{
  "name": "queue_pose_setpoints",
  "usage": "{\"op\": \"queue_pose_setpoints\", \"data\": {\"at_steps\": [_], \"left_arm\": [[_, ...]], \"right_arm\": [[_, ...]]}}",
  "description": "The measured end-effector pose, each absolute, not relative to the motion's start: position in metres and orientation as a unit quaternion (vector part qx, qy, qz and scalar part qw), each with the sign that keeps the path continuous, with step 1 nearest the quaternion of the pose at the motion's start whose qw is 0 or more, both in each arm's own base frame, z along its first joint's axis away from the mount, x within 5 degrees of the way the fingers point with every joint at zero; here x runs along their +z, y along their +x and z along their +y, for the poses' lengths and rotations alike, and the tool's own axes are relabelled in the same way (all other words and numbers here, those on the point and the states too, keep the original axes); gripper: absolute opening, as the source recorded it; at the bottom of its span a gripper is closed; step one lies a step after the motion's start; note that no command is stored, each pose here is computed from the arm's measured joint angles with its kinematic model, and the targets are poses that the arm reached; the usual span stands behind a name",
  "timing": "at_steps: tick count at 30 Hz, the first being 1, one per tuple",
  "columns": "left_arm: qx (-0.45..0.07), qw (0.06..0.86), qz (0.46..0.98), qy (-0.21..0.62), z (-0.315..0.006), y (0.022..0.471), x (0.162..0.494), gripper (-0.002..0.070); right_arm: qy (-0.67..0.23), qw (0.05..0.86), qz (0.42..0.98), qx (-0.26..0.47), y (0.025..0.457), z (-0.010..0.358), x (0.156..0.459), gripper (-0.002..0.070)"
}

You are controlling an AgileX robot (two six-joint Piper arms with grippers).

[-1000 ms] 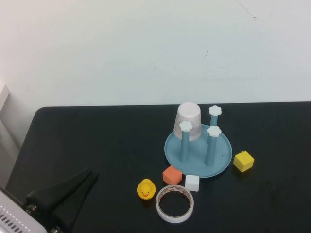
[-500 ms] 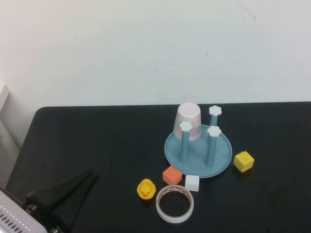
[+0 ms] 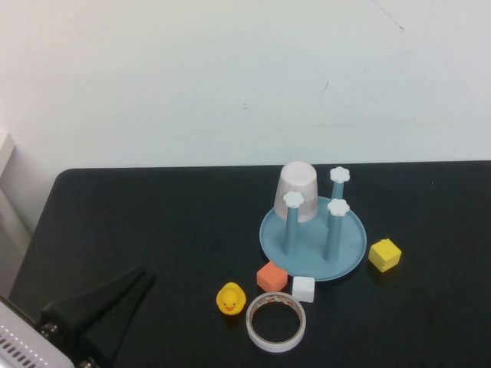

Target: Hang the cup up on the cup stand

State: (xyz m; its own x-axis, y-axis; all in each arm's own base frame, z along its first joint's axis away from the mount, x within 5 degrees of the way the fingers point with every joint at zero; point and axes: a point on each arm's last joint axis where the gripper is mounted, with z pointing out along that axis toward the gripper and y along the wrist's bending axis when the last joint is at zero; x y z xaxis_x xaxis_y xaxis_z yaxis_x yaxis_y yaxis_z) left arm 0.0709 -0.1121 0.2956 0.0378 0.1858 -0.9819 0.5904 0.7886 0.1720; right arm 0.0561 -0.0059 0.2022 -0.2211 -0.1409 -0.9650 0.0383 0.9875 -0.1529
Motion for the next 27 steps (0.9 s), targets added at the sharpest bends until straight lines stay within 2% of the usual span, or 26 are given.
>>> {"op": "queue_pose_setpoints", "data": {"at_steps": [6, 27], "left_arm": [[-0.153, 0.661, 0.677, 0.287, -0.112, 0.071, 0.296, 0.0000], [-0.153, 0.661, 0.677, 0.287, -0.112, 0.071, 0.296, -0.0001]], "right_arm": [[-0.028, 0.609, 0.790, -0.062, 0.054, -0.005, 0.176, 0.0011], [-0.039, 0.588, 0.806, -0.047, 0.052, -0.003, 0.172, 0.0011]]}}
